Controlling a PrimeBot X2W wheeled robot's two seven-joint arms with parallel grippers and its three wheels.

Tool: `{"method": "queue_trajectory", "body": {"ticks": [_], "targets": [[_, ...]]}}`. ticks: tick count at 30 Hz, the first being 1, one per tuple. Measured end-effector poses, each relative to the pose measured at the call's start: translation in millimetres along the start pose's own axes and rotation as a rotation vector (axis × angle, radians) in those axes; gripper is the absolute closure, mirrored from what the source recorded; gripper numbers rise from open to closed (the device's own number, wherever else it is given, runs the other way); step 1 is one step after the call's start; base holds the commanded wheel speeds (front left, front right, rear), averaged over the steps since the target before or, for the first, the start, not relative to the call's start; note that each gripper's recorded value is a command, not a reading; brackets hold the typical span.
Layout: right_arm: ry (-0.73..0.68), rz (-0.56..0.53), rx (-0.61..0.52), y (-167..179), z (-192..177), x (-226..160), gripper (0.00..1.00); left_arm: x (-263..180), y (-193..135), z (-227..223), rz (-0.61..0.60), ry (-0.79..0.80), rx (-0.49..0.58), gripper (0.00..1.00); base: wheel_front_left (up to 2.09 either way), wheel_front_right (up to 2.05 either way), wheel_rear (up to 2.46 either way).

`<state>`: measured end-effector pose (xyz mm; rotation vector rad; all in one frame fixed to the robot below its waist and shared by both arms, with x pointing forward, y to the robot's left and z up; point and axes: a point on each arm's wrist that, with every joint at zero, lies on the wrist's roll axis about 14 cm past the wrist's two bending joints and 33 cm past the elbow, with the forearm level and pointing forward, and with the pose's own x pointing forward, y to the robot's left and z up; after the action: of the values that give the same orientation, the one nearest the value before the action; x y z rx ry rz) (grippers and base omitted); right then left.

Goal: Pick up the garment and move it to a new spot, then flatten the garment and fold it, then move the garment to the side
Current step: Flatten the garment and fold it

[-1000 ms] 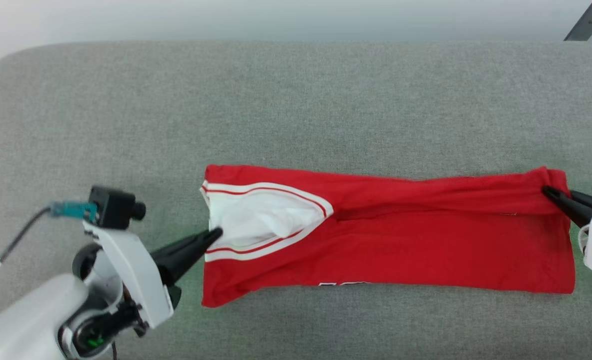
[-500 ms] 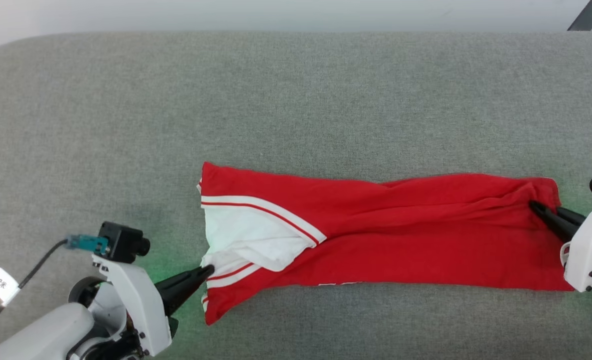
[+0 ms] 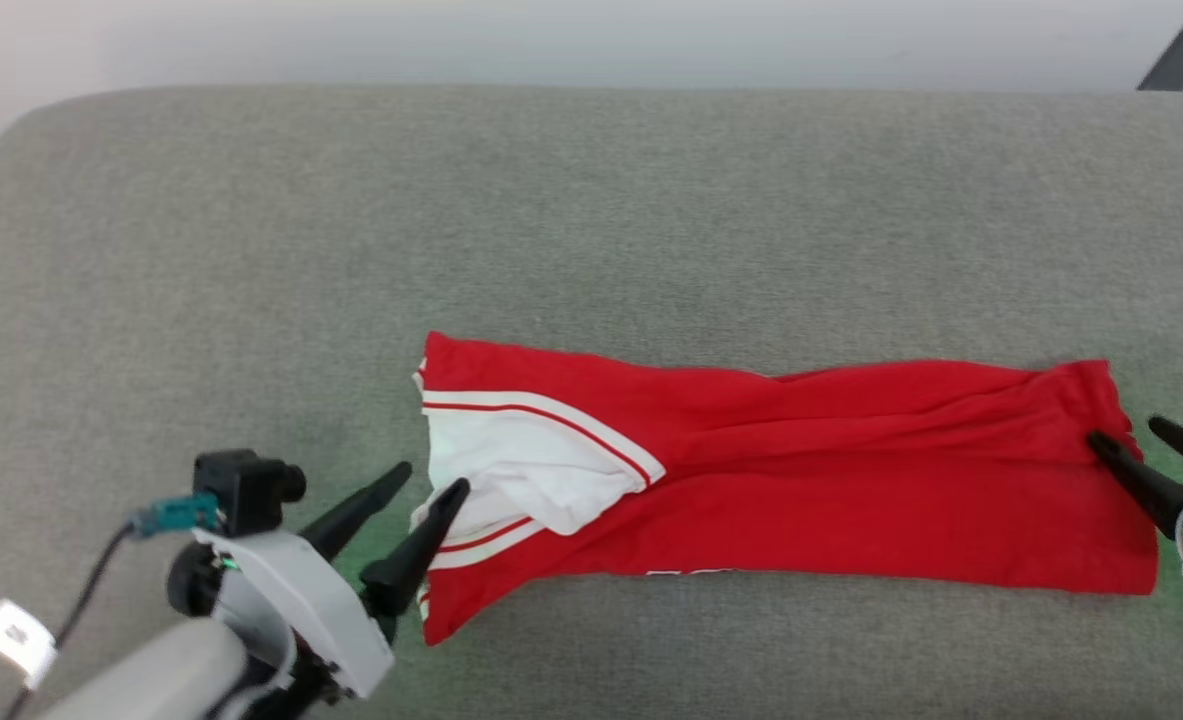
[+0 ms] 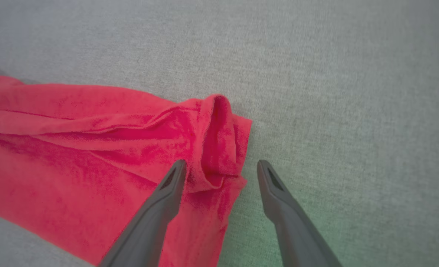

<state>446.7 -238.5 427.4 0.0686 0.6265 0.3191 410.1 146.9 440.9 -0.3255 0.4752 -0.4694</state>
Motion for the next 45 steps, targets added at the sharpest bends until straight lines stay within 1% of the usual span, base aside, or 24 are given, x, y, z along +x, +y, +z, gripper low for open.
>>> {"method": "queue_trajectory", "body": {"ticks": [5, 7, 9, 12, 16, 19, 22, 25, 26, 27, 28, 29, 30, 32, 35, 40, 43, 45], "targets": [[0.072, 0.013, 0.13, 2, -17, 3, 0.0, -6, -2, -3, 0.065, -0.11, -0.075, 0.0, 0.0, 0.0, 0.0], [0.108, 0.015, 0.153, 3, -24, 5, 0.0, -10, -3, -6, 0.085, -0.138, -0.099, 0.0, 0.0, 0.0, 0.0], [0.137, 0.01, 0.164, 0, -28, 7, 0.0, -14, 1, -7, 0.121, -0.166, -0.098, 0.0, 0.0, 0.0, 0.0], [0.178, 0.006, 0.179, -2, -31, 12, 0.0, -22, 9, 17, 0.171, -0.277, -0.041, 0.0, 0.0, 0.0, 0.0], [0.217, 0.014, 0.173, 1, -29, 20, 0.0, -41, 19, 20, 0.267, -0.345, 0.083, 0.0, 0.0, 0.0, 0.0], [0.243, 0.02, 0.171, 3, -30, 26, 0.0, -52, 21, 27, 0.319, -0.401, 0.13, 0.0, 0.0, 0.0, 0.0], [0.265, 0.026, 0.164, 6, -32, 29, 0.0, -63, 29, 25, 0.379, -0.425, 0.155, 0.0, 0.0, 0.0, 0.0], [0.276, 0.023, 0.168, 7, -34, 31, 0.0, -69, 32, 26, 0.413, -0.437, 0.206, 0.0, 0.0, 0.0, 0.0], [0.281, 0.022, 0.168, 7, -34, 31, 0.04, -70, 34, 28, 0.427, -0.445, 0.215, 0.0, 0.0, 0.0, 0.0], [0.286, 0.021, 0.169, 7, -35, 31, 0.5, -70, 35, 29, 0.438, -0.451, 0.225, 0.0, 0.0, 0.0, 0.0], [0.286, 0.02, 0.174, 7, -35, 31, 0.65, -71, 34, 29, 0.442, -0.452, 0.24, 0.0, 0.0, 0.0, 0.0], [0.289, 0.022, 0.177, 9, -36, 31, 0.77, -71, 35, 29, 0.449, -0.454, 0.251, 0.0, 0.0, 0.0, 0.0], [0.287, 0.024, 0.181, 10, -36, 32, 1.0, -71, 34, 30, 0.452, -0.458, 0.259, 0.0, 0.0, 0.0, 0.0], [0.278, 0.022, 0.192, 10, -36, 32, 1.0, -70, 34, 29, 0.458, -0.451, 0.292, 0.0, 0.0, 0.0, 0.0], [0.255, 0.03, 0.213, 15, -36, 35, 1.0, -68, 34, 30, 0.47, -0.459, 0.301, 0.0, 0.0, 0.0, 0.0], [0.188, 0.008, 0.238, 9, -30, 33, 1.0, -68, 36, 34, 0.489, -0.478, 0.307, 0.0, 0.0, 0.0, 0.0], [0.133, -0.021, 0.26, -1, -23, 29, 1.0, -66, 35, 34, 0.489, -0.484, 0.297, 0.0, 0.0, 0.0, 0.0], [0.099, -0.057, 0.273, -14, -19, 22, 1.0, -63, 34, 31, 0.48, -0.478, 0.288, 0.0, 0.0, 0.0, 0.0]]}}
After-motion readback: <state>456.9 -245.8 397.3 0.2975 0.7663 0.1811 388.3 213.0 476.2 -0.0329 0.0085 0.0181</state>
